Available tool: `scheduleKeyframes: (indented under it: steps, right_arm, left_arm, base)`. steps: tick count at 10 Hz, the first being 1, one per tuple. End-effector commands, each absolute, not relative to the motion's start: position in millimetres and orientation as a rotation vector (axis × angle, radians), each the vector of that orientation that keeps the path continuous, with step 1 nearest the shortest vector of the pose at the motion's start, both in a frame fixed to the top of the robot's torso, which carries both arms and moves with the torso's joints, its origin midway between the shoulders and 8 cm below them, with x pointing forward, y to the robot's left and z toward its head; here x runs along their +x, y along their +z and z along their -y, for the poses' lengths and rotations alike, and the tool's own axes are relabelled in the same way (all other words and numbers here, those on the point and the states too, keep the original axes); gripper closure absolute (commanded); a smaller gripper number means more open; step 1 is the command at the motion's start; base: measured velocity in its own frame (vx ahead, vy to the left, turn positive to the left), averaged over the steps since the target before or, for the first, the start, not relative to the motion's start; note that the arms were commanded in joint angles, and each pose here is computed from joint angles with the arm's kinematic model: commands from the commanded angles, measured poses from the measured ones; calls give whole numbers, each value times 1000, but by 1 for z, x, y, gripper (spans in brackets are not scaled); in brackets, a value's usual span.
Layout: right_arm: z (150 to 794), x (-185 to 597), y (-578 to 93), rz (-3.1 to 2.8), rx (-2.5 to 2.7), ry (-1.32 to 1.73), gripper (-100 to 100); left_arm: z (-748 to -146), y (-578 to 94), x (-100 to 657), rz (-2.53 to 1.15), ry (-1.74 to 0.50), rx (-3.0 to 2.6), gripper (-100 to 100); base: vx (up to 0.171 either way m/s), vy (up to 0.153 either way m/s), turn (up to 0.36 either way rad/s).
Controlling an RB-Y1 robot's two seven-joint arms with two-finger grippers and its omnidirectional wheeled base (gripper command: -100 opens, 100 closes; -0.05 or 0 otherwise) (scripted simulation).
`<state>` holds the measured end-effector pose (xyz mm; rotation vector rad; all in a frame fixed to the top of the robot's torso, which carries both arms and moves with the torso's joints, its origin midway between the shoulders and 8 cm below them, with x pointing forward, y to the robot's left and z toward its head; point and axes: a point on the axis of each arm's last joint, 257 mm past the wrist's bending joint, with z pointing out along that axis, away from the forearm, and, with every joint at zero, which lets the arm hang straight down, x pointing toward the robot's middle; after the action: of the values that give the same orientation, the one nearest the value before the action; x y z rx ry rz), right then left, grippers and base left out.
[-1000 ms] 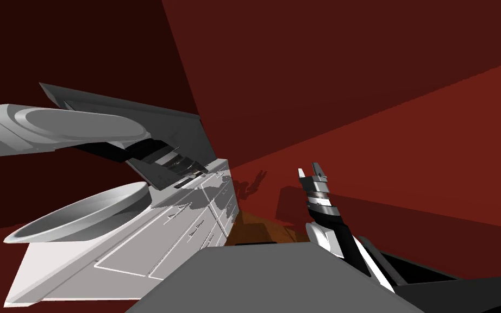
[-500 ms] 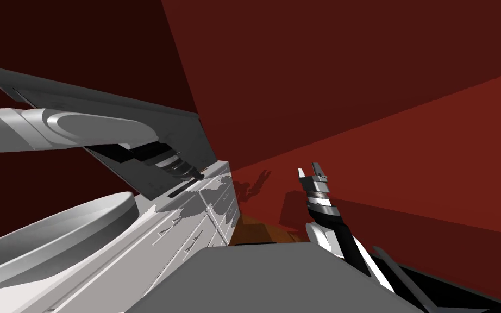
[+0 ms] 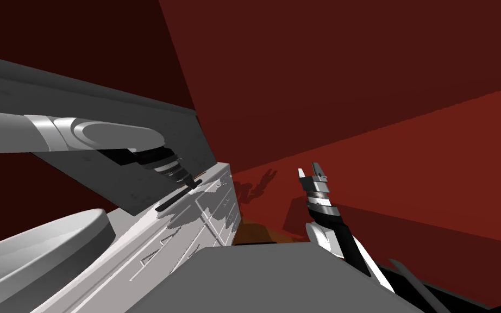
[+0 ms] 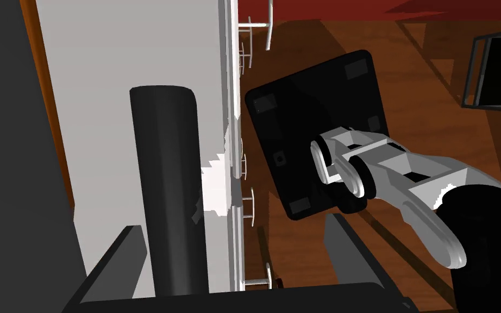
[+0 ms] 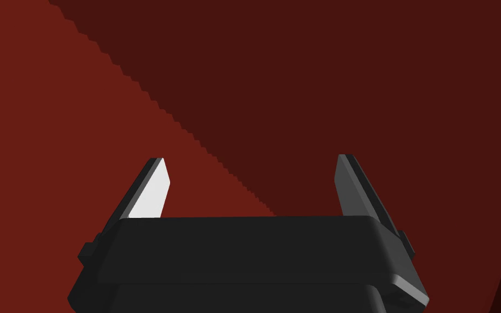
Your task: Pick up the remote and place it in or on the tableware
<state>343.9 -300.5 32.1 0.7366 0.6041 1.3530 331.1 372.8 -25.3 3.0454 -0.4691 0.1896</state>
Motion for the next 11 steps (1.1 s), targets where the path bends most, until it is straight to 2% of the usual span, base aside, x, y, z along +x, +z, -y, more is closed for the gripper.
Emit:
scheduleKeyframes:
  steps: [1,4,5,6,7,10,11]
  right_arm:
    - [301,344,32,-604,737,1353,0]
    - [300,344,32,-604,737,1353,0]
    - [300,344,32,-604,737,1353,0]
    - [300,344,32,-604,737,1353,0]
    - [300,344,32,-604,737,1353,0]
    - [300,344,32,-604,737,1353,0]
    - [300,344,32,-604,737,1353,0]
  left_arm:
    - [-380,-32,325,527,133,3073,-100]
    - [-393,-42,311,630,19,3110,-100]
    - [-390,-41,313,607,41,3104,-100]
    - [-391,-41,313,613,37,3105,0]
    - [-397,-52,313,606,41,3107,-100]
    - [-400,-60,311,604,39,3108,-100]
    - [-400,-61,312,602,43,3109,100]
  base:
    - [95,26,-1]
    - [76,18,-9]
    - [28,15,-5]
    - [6,2,0]
    - [-7,-18,-40]
    - [-19,-23,-20]
    - [0,0,0]
